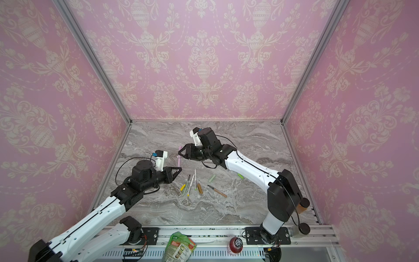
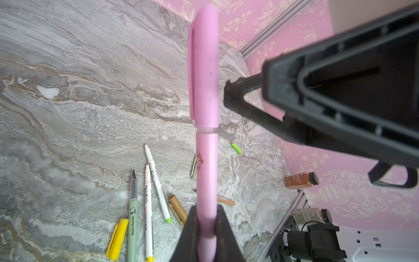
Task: Insert the pens into the pen caps
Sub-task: 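Open the right gripper and regrip the capped pink pen at the cap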
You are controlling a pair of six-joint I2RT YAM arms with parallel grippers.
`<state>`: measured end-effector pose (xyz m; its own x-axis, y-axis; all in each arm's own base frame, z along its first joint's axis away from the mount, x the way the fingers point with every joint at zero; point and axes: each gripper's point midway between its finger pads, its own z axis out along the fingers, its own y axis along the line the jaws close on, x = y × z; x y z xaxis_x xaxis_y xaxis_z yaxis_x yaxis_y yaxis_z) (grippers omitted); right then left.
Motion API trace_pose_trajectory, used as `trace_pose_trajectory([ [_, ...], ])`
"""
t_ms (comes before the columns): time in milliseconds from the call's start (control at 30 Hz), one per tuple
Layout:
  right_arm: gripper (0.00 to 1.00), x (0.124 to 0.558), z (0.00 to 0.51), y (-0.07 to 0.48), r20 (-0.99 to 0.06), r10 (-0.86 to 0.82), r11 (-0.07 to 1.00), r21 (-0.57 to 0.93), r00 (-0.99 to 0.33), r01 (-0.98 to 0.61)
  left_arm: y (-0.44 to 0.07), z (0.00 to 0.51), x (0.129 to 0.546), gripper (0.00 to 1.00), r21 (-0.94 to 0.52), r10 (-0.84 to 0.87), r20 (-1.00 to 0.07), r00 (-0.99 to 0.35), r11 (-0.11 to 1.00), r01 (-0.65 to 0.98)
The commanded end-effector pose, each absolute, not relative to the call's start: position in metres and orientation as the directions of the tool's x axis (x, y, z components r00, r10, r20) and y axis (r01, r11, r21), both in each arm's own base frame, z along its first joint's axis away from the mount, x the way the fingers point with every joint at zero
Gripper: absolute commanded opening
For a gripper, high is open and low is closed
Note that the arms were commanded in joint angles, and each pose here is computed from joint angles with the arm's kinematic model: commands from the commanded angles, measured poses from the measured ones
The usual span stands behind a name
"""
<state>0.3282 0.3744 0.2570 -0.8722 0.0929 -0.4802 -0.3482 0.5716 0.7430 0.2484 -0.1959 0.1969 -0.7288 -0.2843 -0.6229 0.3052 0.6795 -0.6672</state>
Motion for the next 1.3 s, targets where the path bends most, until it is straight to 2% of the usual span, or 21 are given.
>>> trace_pose_trajectory([
  [0,0.58,0.337,0.290,0.359,-0.576,0.095,0.609,0.679,-0.812,-0.411,-0.194,0.186,0.238,0.00,-0.644,-0.236,-0.624,-0.745,0.696,0.318],
  [233,0.59,0.355,0.277,0.361,-0.581,0.029,0.693,0.598,-0.814,-0.402,-0.197,0.189,0.235,0.00,-0.640,-0.219,-0.630,-0.745,0.690,0.339],
  [633,0.52,0.350,0.250,0.393,-0.526,-0.046,0.669,0.615,-0.849,-0.417,-0.201,0.195,0.239,0.00,-0.641,-0.223,-0.642,-0.734,0.681,0.354],
  [767,0.43,0.346,0.244,0.400,-0.507,-0.067,0.661,0.623,-0.859,-0.419,-0.202,0.196,0.240,0.00,-0.642,-0.226,-0.643,-0.732,0.680,0.354],
  [1000,0.18,0.340,0.233,0.406,-0.478,-0.094,0.654,0.632,-0.873,-0.417,-0.203,0.199,0.246,0.00,-0.647,-0.247,-0.647,-0.721,0.678,0.348],
  [1267,0.00,0.334,0.222,0.404,-0.446,-0.109,0.662,0.634,-0.888,-0.400,-0.202,0.213,0.261,0.00,-0.637,-0.300,-0.694,-0.655,0.681,0.363],
])
